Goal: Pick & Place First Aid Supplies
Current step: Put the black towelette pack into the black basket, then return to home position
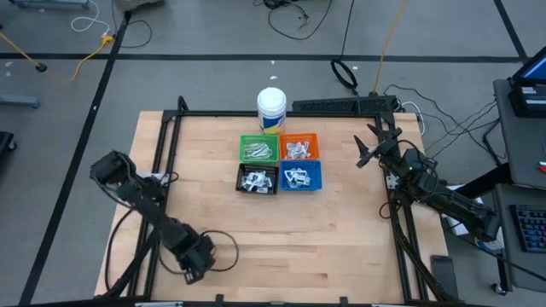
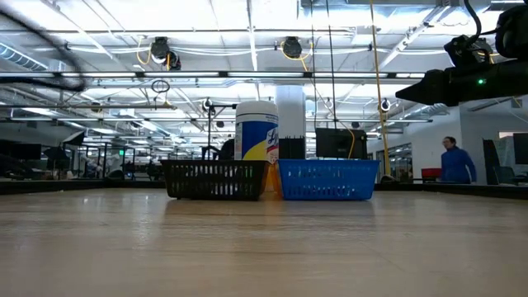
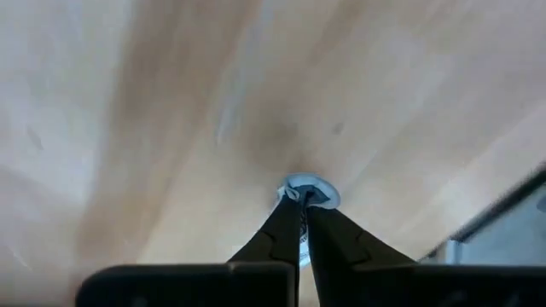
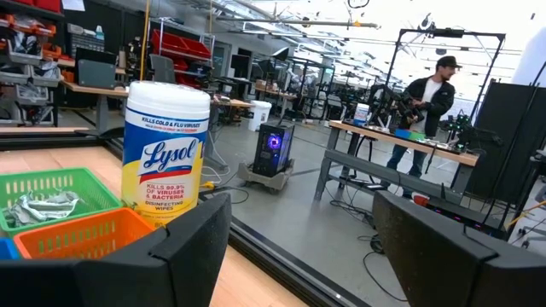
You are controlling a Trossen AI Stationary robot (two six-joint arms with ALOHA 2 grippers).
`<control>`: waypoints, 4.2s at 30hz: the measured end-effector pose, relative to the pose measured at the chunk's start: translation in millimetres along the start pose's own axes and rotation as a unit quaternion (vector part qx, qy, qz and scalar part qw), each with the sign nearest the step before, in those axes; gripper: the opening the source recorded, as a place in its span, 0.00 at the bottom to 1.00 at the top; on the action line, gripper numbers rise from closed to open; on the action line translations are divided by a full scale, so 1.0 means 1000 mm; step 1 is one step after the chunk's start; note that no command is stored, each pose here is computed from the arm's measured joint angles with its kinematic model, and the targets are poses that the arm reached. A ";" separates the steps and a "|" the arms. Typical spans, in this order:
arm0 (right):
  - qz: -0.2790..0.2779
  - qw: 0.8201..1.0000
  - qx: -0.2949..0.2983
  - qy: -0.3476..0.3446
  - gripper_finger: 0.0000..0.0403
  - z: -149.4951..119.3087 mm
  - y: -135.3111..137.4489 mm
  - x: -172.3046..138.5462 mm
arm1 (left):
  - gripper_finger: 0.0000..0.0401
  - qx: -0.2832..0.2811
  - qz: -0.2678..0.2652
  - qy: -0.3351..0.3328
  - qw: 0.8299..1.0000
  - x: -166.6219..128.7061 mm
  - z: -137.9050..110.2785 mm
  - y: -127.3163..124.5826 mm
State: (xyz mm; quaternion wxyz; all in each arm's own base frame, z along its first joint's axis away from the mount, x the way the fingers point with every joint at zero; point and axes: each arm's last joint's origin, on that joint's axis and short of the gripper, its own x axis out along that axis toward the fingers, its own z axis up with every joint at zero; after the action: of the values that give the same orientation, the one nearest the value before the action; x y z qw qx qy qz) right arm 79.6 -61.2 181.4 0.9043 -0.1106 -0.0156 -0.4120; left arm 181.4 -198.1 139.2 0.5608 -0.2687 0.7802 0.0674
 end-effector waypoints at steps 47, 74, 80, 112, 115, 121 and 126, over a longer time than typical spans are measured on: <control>0.000 1.000 0.000 0.000 0.69 0.000 0.000 0.000 | 0.01 0.219 0.077 -0.116 0.966 -0.227 0.159 0.136; 0.000 1.000 0.000 0.000 0.69 0.000 0.000 0.000 | 0.71 0.112 0.050 -0.253 0.960 -0.244 0.226 0.129; 0.000 1.000 0.000 0.000 0.69 0.000 0.000 0.000 | 0.90 0.031 0.043 -0.359 0.932 -0.280 0.199 0.146; 0.000 1.000 0.000 0.000 0.69 0.000 0.000 0.000 | 0.99 0.118 0.106 -0.812 0.562 -0.118 0.038 0.233; 0.000 1.000 0.000 0.000 0.69 0.000 0.000 0.000 | 0.99 0.114 0.100 -0.815 0.559 -0.106 0.035 0.236; 0.000 1.000 0.000 0.000 0.69 0.000 0.000 0.000 | 0.99 0.111 0.108 -0.825 0.544 -0.100 0.029 0.239; 0.000 1.000 0.000 0.000 0.69 0.000 0.000 0.000 | 0.99 0.082 0.133 -0.837 0.525 -0.102 0.022 0.243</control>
State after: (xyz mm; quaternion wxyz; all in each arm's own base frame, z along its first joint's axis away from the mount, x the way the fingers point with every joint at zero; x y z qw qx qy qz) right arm 79.6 -61.2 181.4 0.9044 -0.1107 -0.0156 -0.4118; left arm 102.5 52.0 176.9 0.9603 0.0651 -0.0186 0.2707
